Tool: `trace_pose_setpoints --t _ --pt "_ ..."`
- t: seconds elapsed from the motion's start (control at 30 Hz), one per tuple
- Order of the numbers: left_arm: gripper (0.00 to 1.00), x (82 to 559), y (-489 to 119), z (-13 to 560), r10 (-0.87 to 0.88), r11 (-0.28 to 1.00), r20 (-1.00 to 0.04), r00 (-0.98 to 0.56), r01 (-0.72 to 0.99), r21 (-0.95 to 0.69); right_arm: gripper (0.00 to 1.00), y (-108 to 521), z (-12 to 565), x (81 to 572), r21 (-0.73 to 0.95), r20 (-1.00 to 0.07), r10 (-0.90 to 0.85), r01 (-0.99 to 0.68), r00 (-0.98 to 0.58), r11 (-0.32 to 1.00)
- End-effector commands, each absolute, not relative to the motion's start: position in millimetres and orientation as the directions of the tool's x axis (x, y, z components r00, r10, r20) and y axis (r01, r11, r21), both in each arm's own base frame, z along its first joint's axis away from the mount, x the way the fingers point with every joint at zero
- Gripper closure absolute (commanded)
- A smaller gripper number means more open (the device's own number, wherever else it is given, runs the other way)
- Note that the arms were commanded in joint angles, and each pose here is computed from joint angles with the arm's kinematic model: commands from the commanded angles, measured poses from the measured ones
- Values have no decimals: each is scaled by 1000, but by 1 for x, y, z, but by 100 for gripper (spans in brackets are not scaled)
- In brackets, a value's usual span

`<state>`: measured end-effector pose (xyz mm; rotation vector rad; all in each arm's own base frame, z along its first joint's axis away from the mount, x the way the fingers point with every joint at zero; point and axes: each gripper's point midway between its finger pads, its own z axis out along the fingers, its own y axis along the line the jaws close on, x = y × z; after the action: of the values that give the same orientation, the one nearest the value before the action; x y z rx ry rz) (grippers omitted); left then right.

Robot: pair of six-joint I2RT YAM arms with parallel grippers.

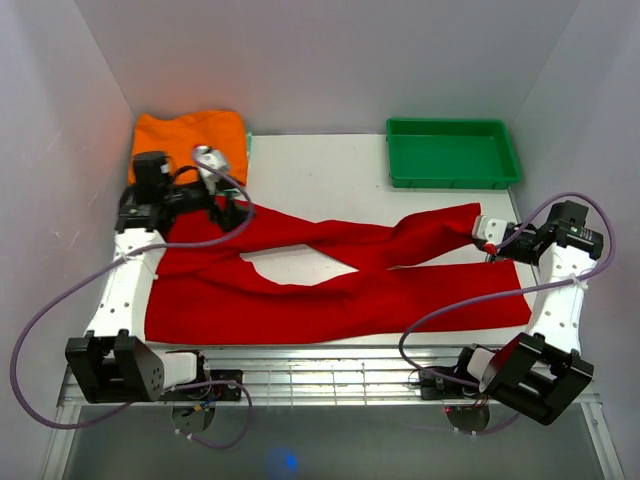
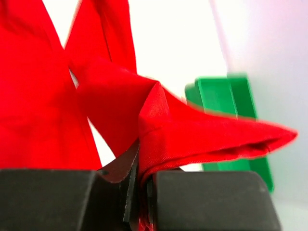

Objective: Fold and stack the trousers
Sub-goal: Flatten the trousers out

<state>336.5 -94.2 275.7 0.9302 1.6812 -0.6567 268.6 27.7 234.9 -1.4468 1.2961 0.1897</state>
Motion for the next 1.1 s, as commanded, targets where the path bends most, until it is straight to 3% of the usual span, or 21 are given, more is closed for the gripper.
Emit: trace_pose_setpoints --t 0.0,0.27,0.63,0.8,0.9,0.93,1.07 --pt "2 293 -250 319 179 178 -966 187 960 218 92 74 287 265 -964 -50 -447 -161 893 -213" --pt "2 262 -384 302 111 -201 -974 198 964 173 92 126 269 232 -950 0 -269 -84 963 -301" --pt "2 233 -420 292 -7 -384 -964 266 889 248 92 170 224 166 -907 -39 -47 -55 998 -417" --pt "2 200 -436 269 -45 -496 -934 354 804 328 92 159 197 144 -849 -135 -78 -155 988 -505" --pt "2 193 -447 246 -33 -551 -928 371 768 327 92 145 178 139 -802 -110 -154 -180 982 -570" --pt "2 190 -448 238 -13 -569 -934 358 765 302 92 140 172 139 -784 -154 -212 -250 965 -568" --pt "2 186 -469 214 -41 -606 -913 406 716 346 92 129 160 130 -746 -158 -269 -294 950 -598"
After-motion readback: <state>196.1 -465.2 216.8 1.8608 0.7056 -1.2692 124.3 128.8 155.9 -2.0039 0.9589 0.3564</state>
